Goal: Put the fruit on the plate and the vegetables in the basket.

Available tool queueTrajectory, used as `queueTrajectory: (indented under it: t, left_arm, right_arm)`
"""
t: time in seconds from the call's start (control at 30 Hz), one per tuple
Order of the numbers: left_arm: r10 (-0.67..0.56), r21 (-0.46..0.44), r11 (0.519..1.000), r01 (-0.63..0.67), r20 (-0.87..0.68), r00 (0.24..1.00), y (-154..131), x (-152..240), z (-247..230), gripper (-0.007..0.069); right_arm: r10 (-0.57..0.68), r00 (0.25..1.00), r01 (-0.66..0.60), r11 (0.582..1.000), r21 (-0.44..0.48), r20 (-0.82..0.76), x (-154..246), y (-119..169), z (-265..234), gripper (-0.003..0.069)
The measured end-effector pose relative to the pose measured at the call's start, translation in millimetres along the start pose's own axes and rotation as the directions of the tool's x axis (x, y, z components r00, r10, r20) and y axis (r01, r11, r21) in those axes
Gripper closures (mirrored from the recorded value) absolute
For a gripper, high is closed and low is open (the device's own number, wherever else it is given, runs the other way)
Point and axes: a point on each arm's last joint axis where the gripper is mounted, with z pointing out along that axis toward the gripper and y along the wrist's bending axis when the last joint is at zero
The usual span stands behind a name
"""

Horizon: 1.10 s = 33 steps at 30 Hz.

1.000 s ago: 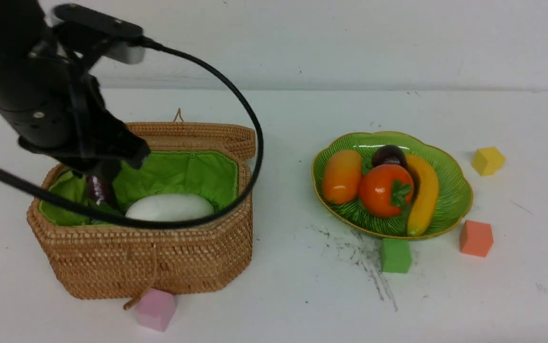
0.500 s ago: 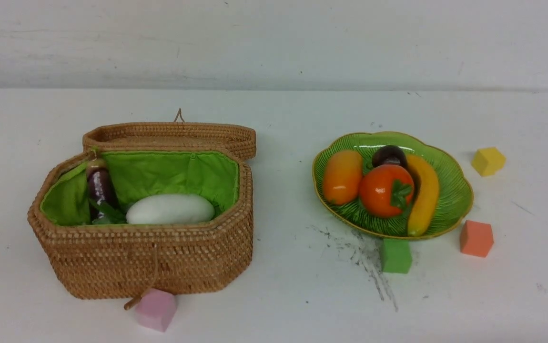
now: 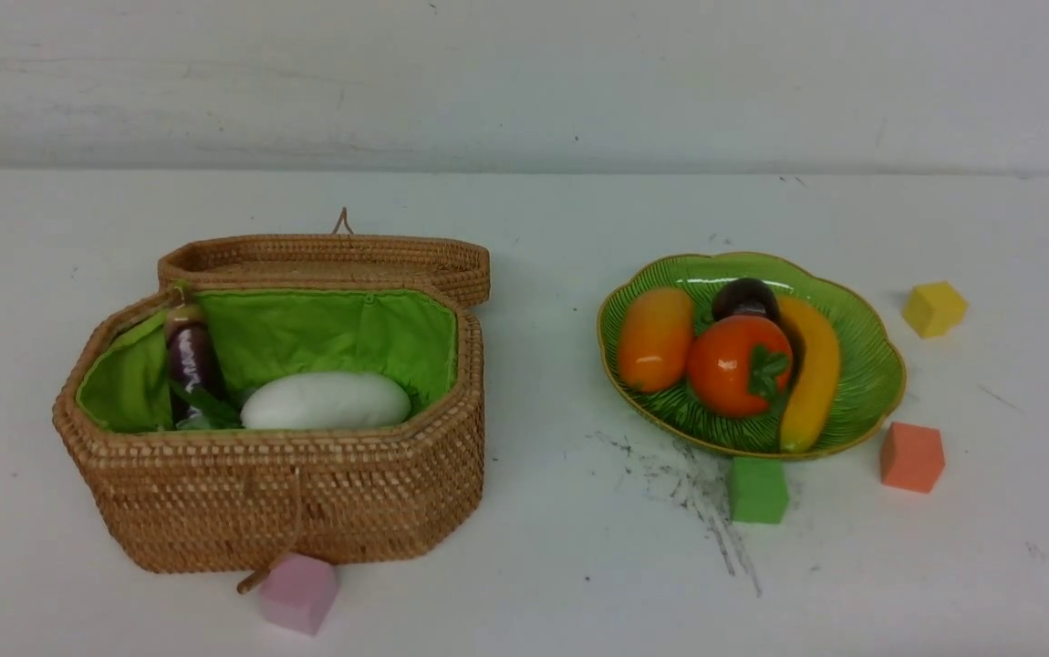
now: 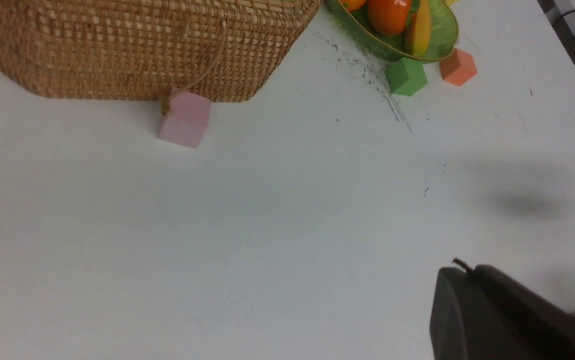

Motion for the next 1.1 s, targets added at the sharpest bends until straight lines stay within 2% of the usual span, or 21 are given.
queueTrajectory:
  t: [0.17,0.33,0.5,0.63,0.73,0.87,1.07,1.1]
  left_arm:
    - [0.044,-0.108,0.993,-0.038,0.053,0.998,10,-5,-1,0.0638]
    - [0.061,-0.205,0.979,-0.008,0.256,0.965,23,-19,11,0.0638]
    - [0.005,-0.243,0.960,0.141,0.516,0.857,39,-29,29,0.0638]
    - [-0.029,-0.247,0.936,0.251,0.657,0.753,52,-29,40,0.0627]
    - [-0.008,-0.273,0.925,0.265,0.683,0.731,59,-23,49,0.0617]
    - [0.025,-0.304,0.922,0.239,0.663,0.748,65,-15,59,0.0610]
    - [0.153,-0.382,0.921,0.080,0.542,0.827,76,14,77,0.0602]
    - [0.182,-0.404,0.914,0.043,0.502,0.846,82,28,85,0.0599]
  right_arm:
    - [0.000,1.000,0.000,1.000,0.000,0.000,0,0,0,0.0417]
    - [0.000,1.000,0.000,1.000,0.000,0.000,0,0,0,0.0417]
    - [0.000,1.000,0.000,1.000,0.000,0.000,0,0,0,0.0417]
    - [0.000,1.000,0.000,1.000,0.000,0.000,0,0,0,0.0417]
    - [0.000,1.000,0.000,1.000,0.000,0.000,0,0,0,0.0417]
    - [0.000,1.000,0.000,1.000,0.000,0.000,0,0,0,0.0417]
    - [0.000,1.000,0.000,1.000,0.000,0.000,0,0,0,0.0417]
    - [0.000,1.000,0.000,1.000,0.000,0.000,0,0,0,0.0417]
